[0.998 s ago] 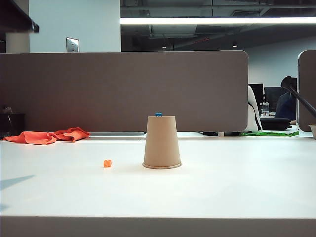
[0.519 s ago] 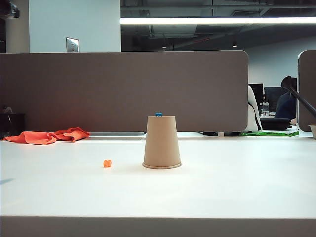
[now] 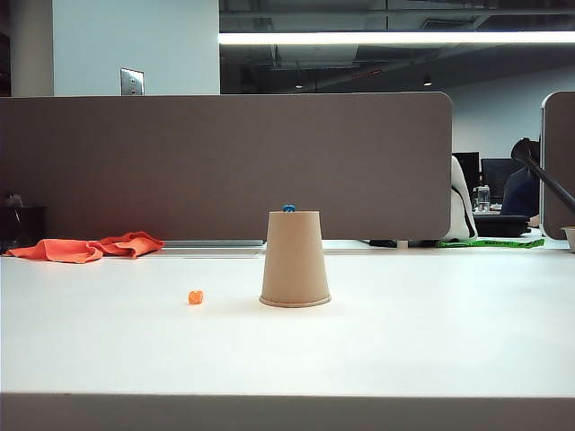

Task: Throw the dice onto the paper cup, compare its value with the values of the other dice on the table, place the die with the higher value on the paper cup, and take no action if both dice have the same value.

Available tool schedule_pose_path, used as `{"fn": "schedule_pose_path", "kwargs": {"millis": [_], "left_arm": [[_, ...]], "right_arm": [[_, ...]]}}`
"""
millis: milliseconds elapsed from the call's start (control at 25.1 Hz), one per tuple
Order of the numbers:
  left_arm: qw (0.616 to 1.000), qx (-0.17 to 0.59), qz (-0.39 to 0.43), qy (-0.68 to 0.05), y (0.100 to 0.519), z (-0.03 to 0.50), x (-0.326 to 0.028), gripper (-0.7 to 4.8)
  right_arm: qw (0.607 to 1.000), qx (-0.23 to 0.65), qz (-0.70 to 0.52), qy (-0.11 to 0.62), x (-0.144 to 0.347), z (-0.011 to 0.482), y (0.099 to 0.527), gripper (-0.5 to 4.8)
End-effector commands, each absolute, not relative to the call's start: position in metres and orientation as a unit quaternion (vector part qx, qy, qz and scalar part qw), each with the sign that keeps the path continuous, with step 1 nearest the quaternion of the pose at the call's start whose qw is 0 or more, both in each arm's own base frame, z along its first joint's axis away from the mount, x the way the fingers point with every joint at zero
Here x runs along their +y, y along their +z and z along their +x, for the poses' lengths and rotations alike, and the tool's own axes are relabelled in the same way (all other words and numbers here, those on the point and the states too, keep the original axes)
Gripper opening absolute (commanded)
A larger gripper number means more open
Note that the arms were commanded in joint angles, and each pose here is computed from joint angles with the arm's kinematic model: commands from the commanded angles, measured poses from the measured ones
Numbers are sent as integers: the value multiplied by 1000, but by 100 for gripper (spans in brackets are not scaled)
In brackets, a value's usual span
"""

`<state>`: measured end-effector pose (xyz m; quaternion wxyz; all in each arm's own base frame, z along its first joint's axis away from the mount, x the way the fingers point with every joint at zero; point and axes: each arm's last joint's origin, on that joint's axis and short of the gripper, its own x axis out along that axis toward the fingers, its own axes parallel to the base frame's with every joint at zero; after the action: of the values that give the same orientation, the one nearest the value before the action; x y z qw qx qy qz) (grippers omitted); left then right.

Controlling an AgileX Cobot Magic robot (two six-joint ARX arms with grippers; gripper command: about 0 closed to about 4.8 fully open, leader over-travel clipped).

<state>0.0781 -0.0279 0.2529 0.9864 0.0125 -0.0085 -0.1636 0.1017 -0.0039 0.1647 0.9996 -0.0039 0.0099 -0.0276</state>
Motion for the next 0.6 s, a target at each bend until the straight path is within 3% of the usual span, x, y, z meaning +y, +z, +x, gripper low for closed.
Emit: {"fn": "schedule_pose_path", "kwargs": {"millis": [40,599], "left_arm": [[989,-5,12,-148,248,65,-22,-5],[980,-21,15,-197,201,81,-31,-6]], "right_arm": [[999,1,-2,-38,-6,102,166,-6],[1000,-1,0,9,-4,102,166,-6]]}}
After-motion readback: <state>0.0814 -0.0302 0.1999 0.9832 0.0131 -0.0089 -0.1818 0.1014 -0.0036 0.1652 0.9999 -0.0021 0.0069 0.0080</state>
